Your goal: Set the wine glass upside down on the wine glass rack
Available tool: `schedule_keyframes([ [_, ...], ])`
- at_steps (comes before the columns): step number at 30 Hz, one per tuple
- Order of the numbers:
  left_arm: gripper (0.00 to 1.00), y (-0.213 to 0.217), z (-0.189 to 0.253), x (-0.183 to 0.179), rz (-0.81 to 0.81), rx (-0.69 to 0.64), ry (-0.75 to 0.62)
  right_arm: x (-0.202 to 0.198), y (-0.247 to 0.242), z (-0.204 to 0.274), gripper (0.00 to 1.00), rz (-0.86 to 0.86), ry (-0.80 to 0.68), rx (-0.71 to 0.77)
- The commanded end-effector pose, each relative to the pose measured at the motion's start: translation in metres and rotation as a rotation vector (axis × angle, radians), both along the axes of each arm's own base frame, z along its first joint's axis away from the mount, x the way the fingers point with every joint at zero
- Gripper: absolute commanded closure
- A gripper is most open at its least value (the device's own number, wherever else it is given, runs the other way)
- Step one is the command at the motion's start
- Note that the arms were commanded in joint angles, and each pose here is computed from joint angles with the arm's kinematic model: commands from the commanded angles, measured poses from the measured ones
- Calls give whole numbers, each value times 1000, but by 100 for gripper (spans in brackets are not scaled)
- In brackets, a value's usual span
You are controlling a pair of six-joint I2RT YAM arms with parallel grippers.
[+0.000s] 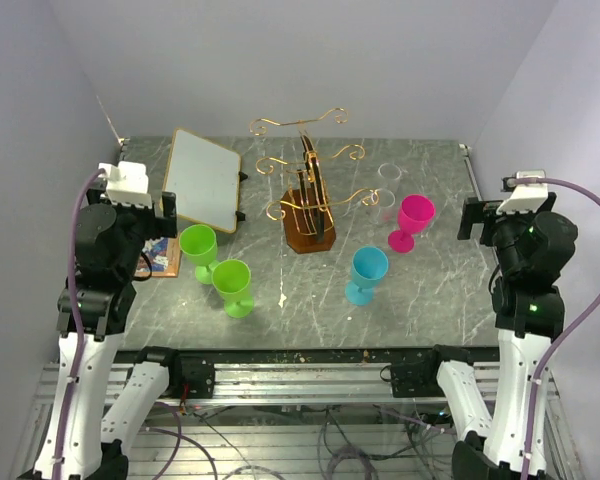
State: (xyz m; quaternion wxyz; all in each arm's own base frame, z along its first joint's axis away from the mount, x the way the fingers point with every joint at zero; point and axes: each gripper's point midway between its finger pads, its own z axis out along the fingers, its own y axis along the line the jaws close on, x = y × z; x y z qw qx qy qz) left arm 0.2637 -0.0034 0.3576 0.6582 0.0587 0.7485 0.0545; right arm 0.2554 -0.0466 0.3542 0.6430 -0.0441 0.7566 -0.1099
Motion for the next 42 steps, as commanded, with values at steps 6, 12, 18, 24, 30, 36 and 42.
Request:
schedule_keyframes([
  [6,1,10,-7,14,21,58,-10,16,-1,-2,0,19,-24,25],
  [12,1,0,-19,19,-59,99,15,25,-3,-5,0,18,0,40],
  [18,1,-6,-26,21,-103,117,26,28,-5,-8,0,19,18,40],
  [24,1,-22,-28,22,-201,110,41,22,1,-9,0,74,44,-28],
  [30,1,-37,-37,19,-299,119,71,18,13,-21,0,162,100,-47],
  [36,0,-47,-52,11,-375,131,119,16,42,-38,0,340,150,-21],
  [42,0,-58,-65,7,-451,125,156,28,44,-60,6,360,222,37],
])
